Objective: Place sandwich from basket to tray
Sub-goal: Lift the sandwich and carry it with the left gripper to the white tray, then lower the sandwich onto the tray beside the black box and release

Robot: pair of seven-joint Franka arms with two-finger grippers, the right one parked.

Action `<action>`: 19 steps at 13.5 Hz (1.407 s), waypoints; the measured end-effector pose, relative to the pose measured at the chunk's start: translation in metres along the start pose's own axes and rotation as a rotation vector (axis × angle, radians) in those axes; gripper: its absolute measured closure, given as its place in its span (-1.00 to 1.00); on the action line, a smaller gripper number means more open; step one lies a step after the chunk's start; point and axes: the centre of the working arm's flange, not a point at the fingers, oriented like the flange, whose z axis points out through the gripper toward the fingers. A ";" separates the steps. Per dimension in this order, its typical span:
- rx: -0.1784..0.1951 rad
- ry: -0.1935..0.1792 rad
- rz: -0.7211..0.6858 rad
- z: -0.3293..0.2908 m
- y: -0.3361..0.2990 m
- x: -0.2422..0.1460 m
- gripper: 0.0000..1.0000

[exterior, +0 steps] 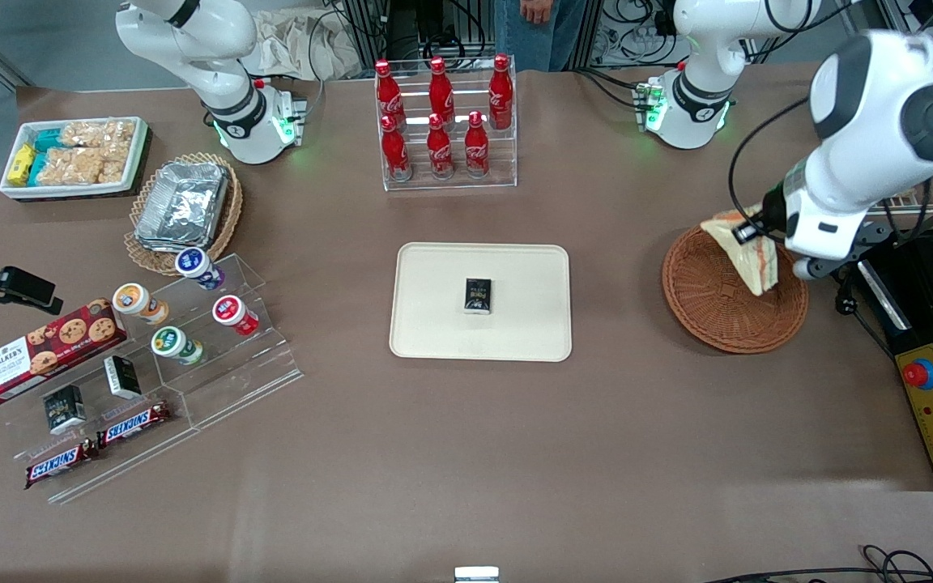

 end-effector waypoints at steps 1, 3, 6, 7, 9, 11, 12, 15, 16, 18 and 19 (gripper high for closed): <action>-0.012 0.004 0.044 -0.007 0.012 -0.006 0.59; -0.010 0.006 0.177 -0.007 0.044 -0.026 0.59; -0.005 0.006 0.329 0.000 0.087 -0.058 0.59; -0.007 0.009 0.375 0.004 0.098 -0.066 0.59; -0.013 0.013 0.471 0.018 0.120 -0.075 0.59; -0.008 0.041 0.577 0.041 0.149 -0.087 0.59; 0.013 0.058 0.620 0.056 0.163 -0.097 0.59; 0.032 0.077 0.689 0.111 0.195 -0.122 0.59; 0.028 0.083 0.683 0.133 0.199 -0.124 0.59; 0.045 0.066 0.653 0.177 0.203 -0.125 0.59; 0.056 0.050 0.627 0.196 0.205 -0.123 0.59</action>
